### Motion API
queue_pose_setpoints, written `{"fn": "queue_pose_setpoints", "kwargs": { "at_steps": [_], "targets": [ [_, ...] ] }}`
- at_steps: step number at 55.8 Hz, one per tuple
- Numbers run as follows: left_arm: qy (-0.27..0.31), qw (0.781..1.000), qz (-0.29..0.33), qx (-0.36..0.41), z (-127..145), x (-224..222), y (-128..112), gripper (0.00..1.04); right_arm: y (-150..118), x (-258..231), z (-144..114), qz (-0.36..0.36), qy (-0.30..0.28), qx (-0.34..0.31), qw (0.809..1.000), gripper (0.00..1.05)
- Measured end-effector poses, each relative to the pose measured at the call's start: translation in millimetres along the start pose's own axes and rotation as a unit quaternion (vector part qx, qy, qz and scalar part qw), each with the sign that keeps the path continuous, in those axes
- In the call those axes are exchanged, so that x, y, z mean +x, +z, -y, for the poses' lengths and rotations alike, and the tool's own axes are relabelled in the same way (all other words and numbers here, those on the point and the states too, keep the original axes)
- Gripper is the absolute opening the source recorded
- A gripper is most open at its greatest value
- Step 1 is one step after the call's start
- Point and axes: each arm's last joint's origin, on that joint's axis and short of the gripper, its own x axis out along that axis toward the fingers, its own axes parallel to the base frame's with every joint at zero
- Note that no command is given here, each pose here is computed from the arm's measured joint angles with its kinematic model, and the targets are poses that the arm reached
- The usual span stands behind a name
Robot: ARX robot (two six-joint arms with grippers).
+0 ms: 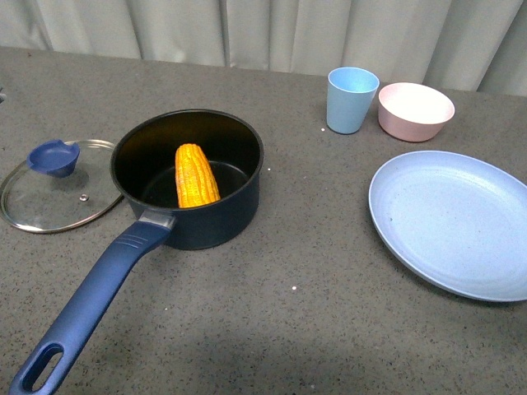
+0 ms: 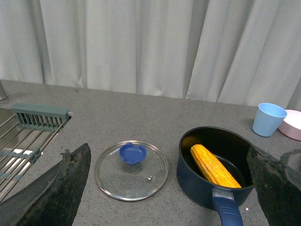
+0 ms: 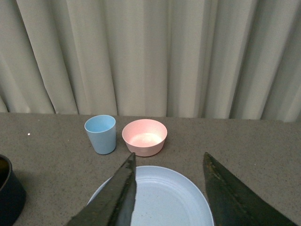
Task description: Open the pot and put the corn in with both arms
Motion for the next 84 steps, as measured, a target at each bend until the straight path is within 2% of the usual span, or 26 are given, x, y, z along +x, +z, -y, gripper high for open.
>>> {"fn": "queue_pose_setpoints", "kwargs": {
  "at_steps": [4, 8, 13, 76, 84],
  "targets": [
    [0.0, 1.0, 0.0, 0.0, 0, 0, 0, 0.98, -1, -6, 4, -0.002, 0.005, -0.003, 1.0, 0.1],
    [0.0, 1.0, 0.0, 0.0, 0, 0, 0, 0.98, 0, -10, 9, 0.0, 0.01, -0.005, 1.0, 0.0],
    [0.0, 1.0, 0.0, 0.0, 0, 0, 0, 0.98, 1, -15, 14, 0.002, -0.002, -0.004, 1.0, 0.01],
    [0.0, 1.0, 0.0, 0.0, 0, 0, 0, 0.98, 6, -49, 14, 0.013, 0.0, -0.004, 1.0, 0.01],
    [0.0, 1.0, 0.0, 0.0, 0, 0, 0, 0.98, 1, -57, 13, -0.005, 0.001, -0.004, 1.0, 0.01]
  ]
}}
